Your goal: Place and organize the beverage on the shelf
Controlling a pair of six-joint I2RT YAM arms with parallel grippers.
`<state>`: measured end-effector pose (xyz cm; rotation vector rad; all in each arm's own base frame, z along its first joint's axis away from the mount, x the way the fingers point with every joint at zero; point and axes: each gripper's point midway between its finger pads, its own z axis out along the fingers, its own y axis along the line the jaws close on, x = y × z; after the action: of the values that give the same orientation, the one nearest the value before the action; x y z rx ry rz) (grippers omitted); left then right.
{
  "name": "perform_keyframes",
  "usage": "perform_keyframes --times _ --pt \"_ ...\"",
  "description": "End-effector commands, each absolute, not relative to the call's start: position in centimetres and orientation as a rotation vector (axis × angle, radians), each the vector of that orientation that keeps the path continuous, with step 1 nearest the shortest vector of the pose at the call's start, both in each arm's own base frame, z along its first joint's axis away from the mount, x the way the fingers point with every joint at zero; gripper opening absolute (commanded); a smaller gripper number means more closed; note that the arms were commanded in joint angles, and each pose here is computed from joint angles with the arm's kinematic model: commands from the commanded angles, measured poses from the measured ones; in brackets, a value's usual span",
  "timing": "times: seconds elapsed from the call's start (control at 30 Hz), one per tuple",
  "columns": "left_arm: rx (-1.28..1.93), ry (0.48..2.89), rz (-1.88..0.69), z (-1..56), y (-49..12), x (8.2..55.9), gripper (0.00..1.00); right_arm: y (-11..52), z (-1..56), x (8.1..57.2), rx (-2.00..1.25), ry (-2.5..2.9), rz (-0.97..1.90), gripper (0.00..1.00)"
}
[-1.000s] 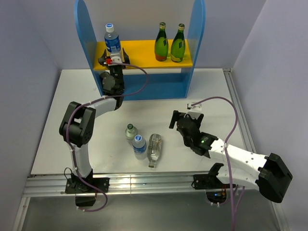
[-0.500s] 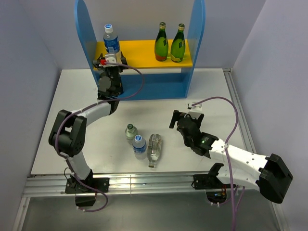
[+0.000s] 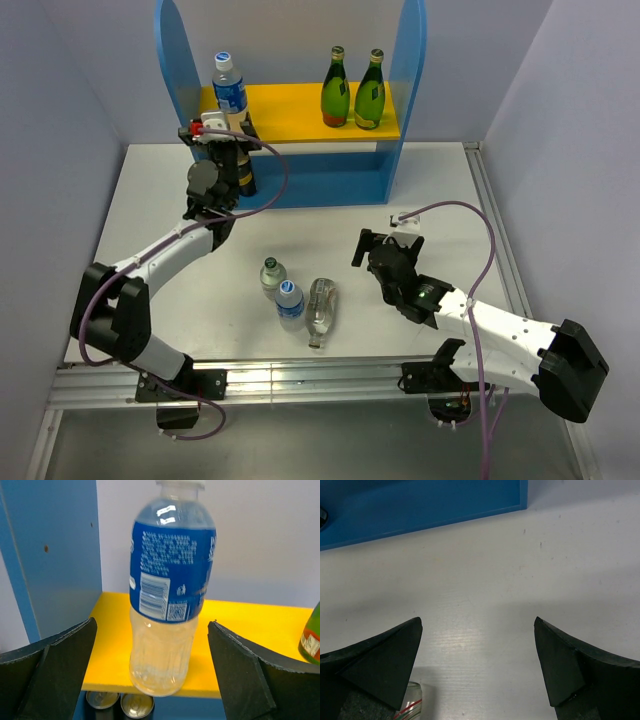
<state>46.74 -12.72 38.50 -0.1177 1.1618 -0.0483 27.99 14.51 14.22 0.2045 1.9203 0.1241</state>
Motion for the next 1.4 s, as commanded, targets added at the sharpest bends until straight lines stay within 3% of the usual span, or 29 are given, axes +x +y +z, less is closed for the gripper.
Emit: perform_keyframes --times 0.0,0.37,0.77,1.37 --pt "-0.124 1.197 -0.074 38.8 -13.0 46.2 0.99 14.7 16.0 28.7 0.256 1.869 0.16 1.0" --pt "-0.113 1.259 -0.165 38.2 -13.9 43.7 0.99 14.8 15.9 28.7 0.251 1.874 0.163 1.0" --pt "-0.162 1.252 -0.075 37.6 -14.1 47.5 0.99 14.6 16.0 28.7 0.254 1.87 0.153 1.0" --pt "-0.27 1.24 0.105 37.2 -9.2 50.8 0.99 14.7 15.9 28.9 0.252 1.876 0.141 1.0"
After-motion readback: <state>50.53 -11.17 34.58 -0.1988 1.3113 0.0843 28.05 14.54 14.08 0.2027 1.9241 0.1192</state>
